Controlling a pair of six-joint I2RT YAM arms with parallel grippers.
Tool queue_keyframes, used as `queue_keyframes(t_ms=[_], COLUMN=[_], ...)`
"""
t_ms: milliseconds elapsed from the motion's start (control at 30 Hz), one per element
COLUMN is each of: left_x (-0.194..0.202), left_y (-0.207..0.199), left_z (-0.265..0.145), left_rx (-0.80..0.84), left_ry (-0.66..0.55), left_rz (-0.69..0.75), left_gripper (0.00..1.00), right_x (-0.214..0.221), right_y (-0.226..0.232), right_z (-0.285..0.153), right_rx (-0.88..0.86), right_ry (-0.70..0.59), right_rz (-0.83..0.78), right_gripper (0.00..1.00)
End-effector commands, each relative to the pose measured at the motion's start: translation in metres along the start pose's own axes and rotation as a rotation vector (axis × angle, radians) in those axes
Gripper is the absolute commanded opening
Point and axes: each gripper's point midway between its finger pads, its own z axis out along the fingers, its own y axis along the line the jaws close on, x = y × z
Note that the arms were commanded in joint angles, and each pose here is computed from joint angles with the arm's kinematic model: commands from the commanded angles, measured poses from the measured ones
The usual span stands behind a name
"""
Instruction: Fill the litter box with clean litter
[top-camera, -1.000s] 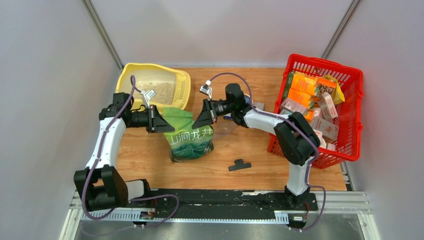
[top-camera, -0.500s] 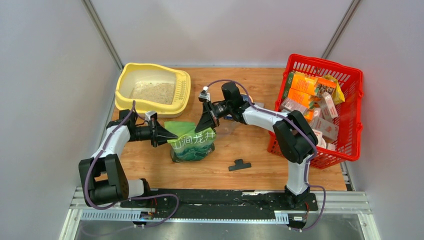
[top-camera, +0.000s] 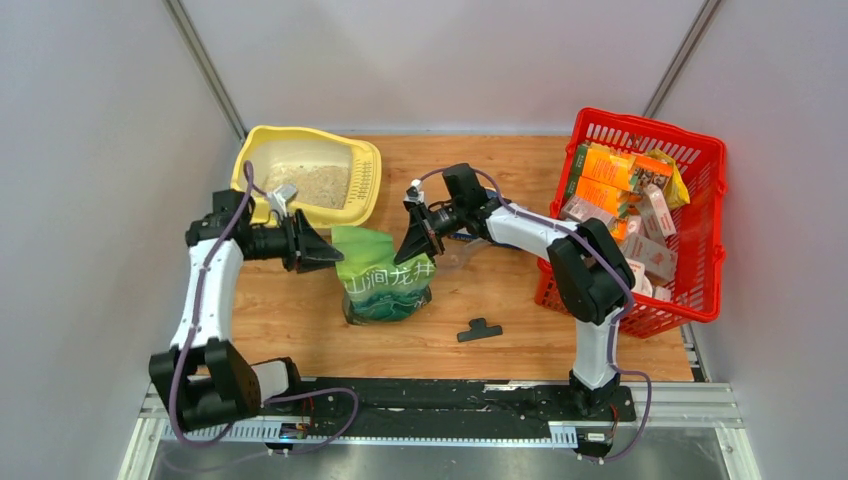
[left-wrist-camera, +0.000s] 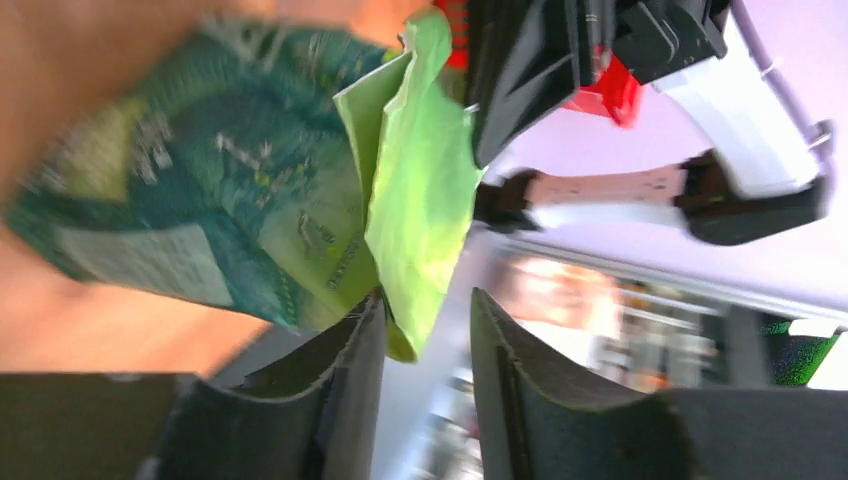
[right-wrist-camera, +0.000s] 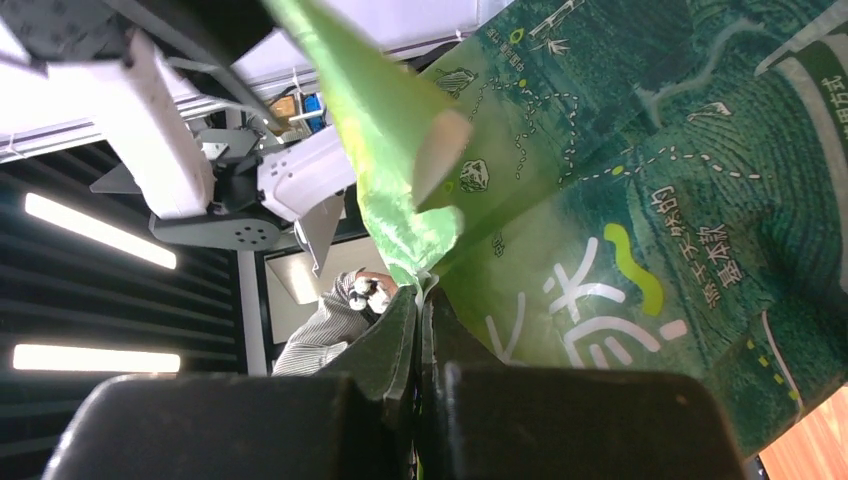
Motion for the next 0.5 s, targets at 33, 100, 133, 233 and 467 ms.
queue_keyframes(t_ms=[33, 100, 133, 233, 467], left_x=[0.001, -0.003, 0.002, 0.018, 0.011], left_y=[-0.044, -0.056, -0.064, -0.074, -0.072], left_z=[-0.045, -0.049, -0.052, -0.037, 0.017], left_rx=[-0.18, -0.195, -0.205, -0.163, -0.121], left_ry=[-0.176, -0.233, -0.252, -0.187, 0.027], left_rz=[0.848, 1.114, 1.292, 1.594, 1.887], left_gripper=[0.57, 0.63, 0.68, 0.7, 0.7], right_x=[0.007, 0.007, 0.007, 0.009, 0.018], right_y=[0.021, 0.021, 0.021, 0.023, 0.025], right_z=[-0.013, -0.012, -0.012, -0.013, -0.015], right_rx=[-0.037, -0.039, -0.04, -0.045, -0.055], right_ry=[0.073, 0.08, 0.081, 0.085, 0.097], right_rz=[0.024, 0.03, 0.032, 0.02, 0.002], right_gripper=[0.0, 0.0, 0.0, 0.0, 0.0])
